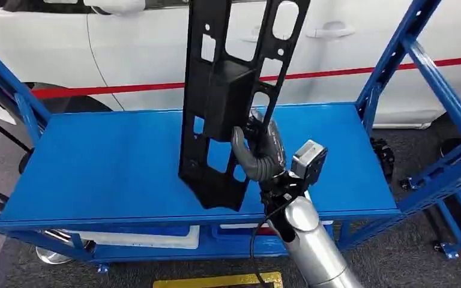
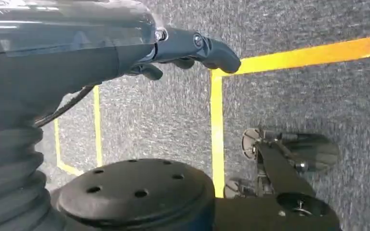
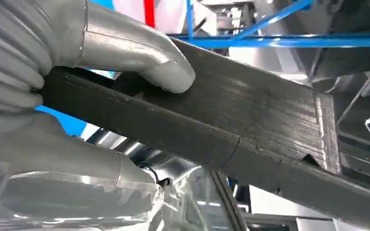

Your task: Take the parts from the cabinet and place them on the table.

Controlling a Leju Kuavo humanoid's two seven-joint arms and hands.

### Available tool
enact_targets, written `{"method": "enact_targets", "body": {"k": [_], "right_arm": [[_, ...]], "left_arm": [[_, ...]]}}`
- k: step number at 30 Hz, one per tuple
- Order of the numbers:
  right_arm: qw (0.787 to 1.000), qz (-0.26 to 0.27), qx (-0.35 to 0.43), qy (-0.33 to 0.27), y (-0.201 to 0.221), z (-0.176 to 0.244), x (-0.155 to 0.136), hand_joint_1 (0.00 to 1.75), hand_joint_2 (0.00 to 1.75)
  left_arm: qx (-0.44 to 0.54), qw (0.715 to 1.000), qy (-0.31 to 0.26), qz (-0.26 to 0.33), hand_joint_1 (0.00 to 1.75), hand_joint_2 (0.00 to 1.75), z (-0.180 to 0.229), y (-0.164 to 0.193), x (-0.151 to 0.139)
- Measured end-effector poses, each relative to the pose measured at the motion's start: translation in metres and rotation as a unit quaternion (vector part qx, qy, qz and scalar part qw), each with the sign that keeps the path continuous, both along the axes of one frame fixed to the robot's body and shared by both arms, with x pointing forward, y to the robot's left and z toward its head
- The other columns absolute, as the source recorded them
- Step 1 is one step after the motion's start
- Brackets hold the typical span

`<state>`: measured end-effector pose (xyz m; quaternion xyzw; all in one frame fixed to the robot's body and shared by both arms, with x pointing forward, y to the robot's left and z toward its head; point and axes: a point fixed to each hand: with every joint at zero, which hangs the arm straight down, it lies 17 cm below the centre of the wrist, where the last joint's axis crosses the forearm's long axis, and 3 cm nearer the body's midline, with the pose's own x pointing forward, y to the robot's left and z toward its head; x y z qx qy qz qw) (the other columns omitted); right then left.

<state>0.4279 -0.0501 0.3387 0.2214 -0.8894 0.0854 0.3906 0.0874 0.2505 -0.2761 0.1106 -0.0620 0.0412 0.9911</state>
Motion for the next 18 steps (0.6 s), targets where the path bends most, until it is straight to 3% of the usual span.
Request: {"method": "enact_targets", "body": {"k": [12, 18], "right_arm": [[0.999, 0.022, 0.024, -0.007, 0.001, -0.007, -0.012, 1.71, 1.75], [0.999, 0.023, 0.016, 0.028, 0.003, -0.039, -0.016, 1.71, 1.75]], "left_arm": [[0.019, 1.0, -0.004, -0.024, 0.0, 1.75, 0.001, 0.006, 0.004], [0.024, 0.999, -0.002, -0.047, 0.0, 1.75, 0.001, 0.005, 0.002]]}}
